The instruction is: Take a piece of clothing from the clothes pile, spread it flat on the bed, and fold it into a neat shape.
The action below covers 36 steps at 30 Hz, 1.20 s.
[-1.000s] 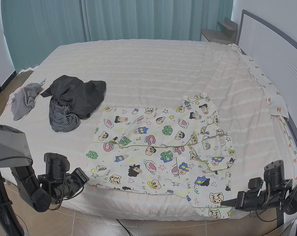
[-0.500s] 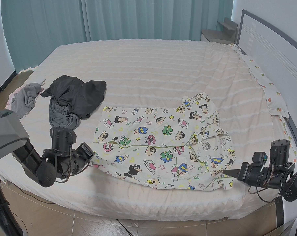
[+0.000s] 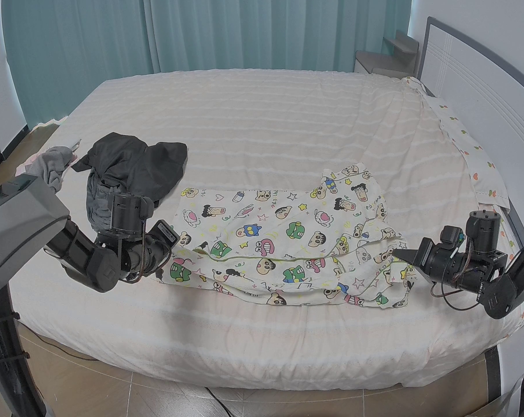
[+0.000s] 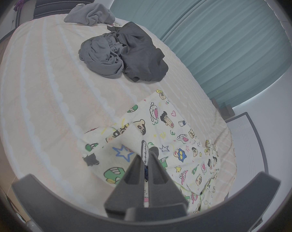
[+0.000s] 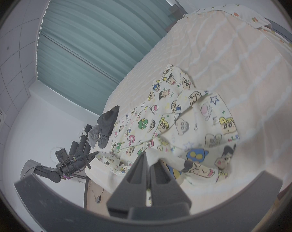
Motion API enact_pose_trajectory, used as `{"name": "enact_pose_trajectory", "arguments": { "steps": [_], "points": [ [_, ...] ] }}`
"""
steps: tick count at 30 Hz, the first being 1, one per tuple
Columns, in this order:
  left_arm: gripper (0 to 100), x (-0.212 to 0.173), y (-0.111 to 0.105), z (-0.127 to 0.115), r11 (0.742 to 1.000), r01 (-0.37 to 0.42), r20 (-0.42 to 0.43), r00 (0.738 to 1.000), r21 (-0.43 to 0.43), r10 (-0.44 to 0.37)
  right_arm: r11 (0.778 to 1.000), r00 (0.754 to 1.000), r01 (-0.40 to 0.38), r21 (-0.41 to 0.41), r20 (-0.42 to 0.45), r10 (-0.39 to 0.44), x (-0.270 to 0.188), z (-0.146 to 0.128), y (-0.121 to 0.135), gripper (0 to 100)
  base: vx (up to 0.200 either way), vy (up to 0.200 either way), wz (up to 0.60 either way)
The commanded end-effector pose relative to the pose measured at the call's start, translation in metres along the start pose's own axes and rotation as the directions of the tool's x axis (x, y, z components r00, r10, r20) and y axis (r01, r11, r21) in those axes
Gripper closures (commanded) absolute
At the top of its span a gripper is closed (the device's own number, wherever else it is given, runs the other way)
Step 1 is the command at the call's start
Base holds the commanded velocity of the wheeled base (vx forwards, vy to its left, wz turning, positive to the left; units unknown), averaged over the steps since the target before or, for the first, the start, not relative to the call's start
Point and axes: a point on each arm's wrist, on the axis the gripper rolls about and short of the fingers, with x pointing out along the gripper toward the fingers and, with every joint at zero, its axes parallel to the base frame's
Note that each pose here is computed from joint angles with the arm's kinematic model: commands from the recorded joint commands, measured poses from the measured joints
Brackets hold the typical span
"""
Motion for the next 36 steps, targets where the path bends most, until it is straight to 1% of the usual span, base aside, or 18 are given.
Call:
{"name": "enact_pose_trajectory", "arguments": {
  "steps": [1,4,10,14,21,30,34,35,36],
  "points": [
    [100,0.035,0.006,-0.003,0.999,-0.041,-0.011,0.999,-0.006,0.041,1.000,1.000,0.022,0.011,0.009,-0.023,0.027,0.007,-0.017,100,0.000,0.000,0.00],
    [100,0.049,0.005,-0.001,0.998,-0.056,-0.017,0.998,-0.007,0.056,1.000,0.999,0.014,0.007,0.031,-0.014,0.034,0.011,-0.021,100,0.000,0.000,0.00],
    [100,0.067,-0.001,0.004,0.998,-0.060,-0.014,0.998,-0.015,0.060,1.000,0.996,0.011,-0.004,0.083,-0.010,0.045,0.016,-0.036,100,0.000,0.000,0.00],
    [100,0.073,-0.005,0.007,0.998,-0.056,-0.015,0.998,-0.018,0.056,0.999,0.992,0.032,0.001,0.120,-0.032,0.050,0.023,-0.046,100,0.000,0.000,0.00],
    [100,0.075,-0.006,0.014,0.999,-0.046,0.007,0.999,-0.027,0.046,0.998,0.988,0.063,0.018,0.139,-0.065,0.049,0.028,-0.059,100,0.000,0.000,0.00],
    [100,0.074,-0.008,0.014,0.999,-0.041,0.003,0.999,-0.023,0.041,0.998,0.989,0.059,0.018,0.138,-0.061,0.050,0.028,-0.058,100,0.000,0.000,0.00],
    [100,0.078,-0.012,0.015,0.999,-0.038,0.002,0.999,-0.020,0.039,0.998,0.988,0.057,0.015,0.141,-0.058,0.054,0.029,-0.060,100,0.000,0.000,0.00],
    [0,0.079,-0.013,0.015,0.999,-0.040,-0.001,0.999,-0.019,0.040,0.998,0.988,0.057,0.015,0.141,-0.058,0.055,0.029,-0.060,100,0.000,0.000,0.00],
    [0,0.079,-0.015,0.017,0.999,-0.041,-0.003,0.999,-0.019,0.040,0.998,0.988,0.060,0.018,0.139,-0.062,0.055,0.028,-0.061,100,0.000,0.000,0.00]
  ]
}}
